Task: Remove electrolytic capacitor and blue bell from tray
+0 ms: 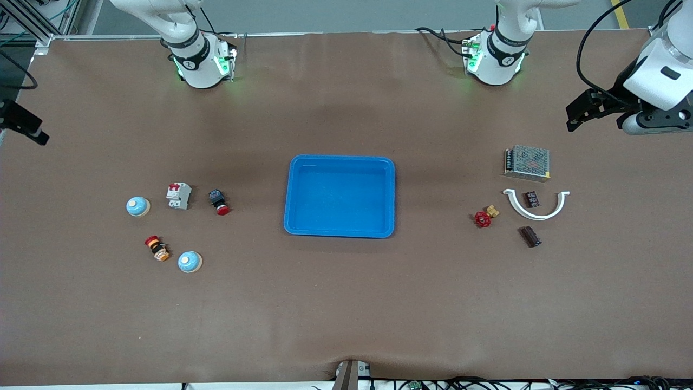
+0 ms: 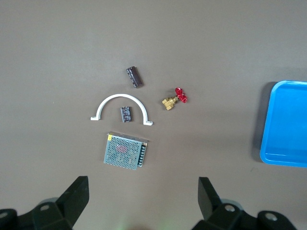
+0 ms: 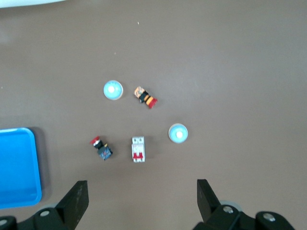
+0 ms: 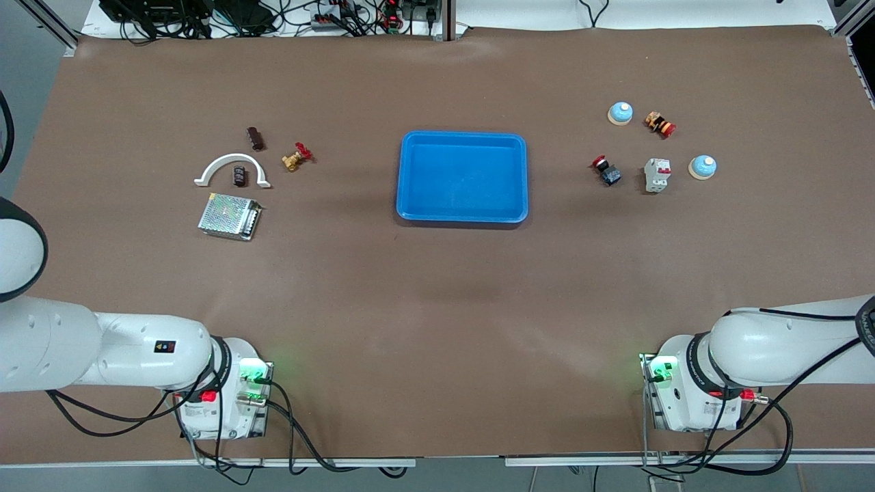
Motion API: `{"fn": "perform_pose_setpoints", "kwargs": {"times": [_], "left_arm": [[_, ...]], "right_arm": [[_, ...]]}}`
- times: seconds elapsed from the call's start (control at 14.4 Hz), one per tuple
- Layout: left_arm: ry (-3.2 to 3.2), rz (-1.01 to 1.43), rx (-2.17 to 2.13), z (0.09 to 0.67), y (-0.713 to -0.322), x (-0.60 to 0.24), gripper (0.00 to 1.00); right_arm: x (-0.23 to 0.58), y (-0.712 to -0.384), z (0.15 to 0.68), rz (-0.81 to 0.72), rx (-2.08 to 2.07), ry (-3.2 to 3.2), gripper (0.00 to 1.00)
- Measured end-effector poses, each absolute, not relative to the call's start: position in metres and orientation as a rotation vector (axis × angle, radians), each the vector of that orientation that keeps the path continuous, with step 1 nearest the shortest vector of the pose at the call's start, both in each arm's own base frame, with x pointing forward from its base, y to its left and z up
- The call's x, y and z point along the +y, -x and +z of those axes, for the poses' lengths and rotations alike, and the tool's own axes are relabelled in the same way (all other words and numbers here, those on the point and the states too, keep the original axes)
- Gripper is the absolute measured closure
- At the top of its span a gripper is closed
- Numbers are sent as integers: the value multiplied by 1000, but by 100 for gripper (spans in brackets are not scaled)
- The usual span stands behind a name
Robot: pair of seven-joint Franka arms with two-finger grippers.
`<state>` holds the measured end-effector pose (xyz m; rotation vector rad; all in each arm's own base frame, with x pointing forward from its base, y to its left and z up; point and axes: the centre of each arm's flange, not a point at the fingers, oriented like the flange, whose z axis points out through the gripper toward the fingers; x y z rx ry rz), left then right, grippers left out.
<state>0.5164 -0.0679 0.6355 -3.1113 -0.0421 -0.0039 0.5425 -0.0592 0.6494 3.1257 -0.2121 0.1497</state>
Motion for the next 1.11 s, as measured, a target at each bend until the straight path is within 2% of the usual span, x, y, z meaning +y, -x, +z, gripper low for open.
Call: {"fn": "perform_pose_setpoints", "kwargs": {"times": [0.35,1.11], "left_arm": [[3113,-15,-50,643,-516,-65,0],[3107,13,-56,649,-512,-63,0]], "right_arm": [[-56,-572,632,133,-204,-3119,0],[-54,-574,639,168,-198,-3117,0]]}}
